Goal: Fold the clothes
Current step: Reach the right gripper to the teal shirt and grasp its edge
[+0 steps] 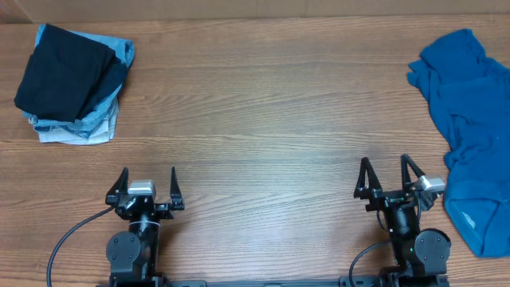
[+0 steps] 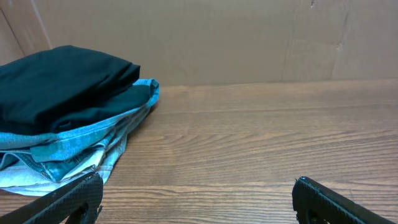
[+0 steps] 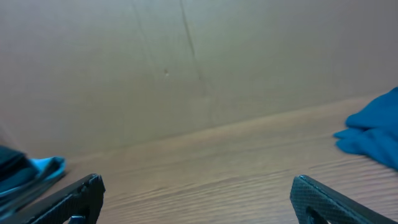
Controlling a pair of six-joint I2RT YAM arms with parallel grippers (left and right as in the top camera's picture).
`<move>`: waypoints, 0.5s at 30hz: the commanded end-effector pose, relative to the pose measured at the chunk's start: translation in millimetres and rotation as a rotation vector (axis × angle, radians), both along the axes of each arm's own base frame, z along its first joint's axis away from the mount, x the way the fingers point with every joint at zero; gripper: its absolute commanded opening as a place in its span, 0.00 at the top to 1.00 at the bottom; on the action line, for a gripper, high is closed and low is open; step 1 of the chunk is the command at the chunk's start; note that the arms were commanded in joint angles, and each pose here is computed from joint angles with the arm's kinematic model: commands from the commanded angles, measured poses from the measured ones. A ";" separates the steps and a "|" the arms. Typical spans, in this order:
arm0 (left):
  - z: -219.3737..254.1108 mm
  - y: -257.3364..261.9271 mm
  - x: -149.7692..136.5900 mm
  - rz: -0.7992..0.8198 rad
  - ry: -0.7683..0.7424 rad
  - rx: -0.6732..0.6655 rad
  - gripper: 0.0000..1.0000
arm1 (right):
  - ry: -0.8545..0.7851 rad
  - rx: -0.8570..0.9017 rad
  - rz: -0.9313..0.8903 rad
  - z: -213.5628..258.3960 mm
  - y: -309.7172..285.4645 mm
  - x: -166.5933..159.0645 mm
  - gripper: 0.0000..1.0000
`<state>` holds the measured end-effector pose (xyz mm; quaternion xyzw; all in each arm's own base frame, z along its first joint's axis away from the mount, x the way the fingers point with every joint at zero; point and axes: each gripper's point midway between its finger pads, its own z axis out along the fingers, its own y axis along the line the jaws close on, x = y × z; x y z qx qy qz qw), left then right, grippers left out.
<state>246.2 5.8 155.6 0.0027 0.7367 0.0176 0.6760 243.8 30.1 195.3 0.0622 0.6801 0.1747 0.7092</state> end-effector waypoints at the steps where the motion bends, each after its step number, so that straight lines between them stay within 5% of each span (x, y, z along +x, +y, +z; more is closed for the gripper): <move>1: 0.5 -1.0 -0.1 -0.003 -0.009 0.020 0.00 | -0.081 0.072 0.048 55.1 5.8 -15.1 0.00; 8: 0.4 -1.0 -0.1 -0.003 -0.008 0.020 0.00 | -0.027 0.090 -0.195 162.9 -37.0 -36.2 0.00; 15: 0.5 -1.0 -0.1 -0.003 -0.009 0.020 0.00 | 0.425 -0.081 -0.332 195.2 -59.7 34.4 0.00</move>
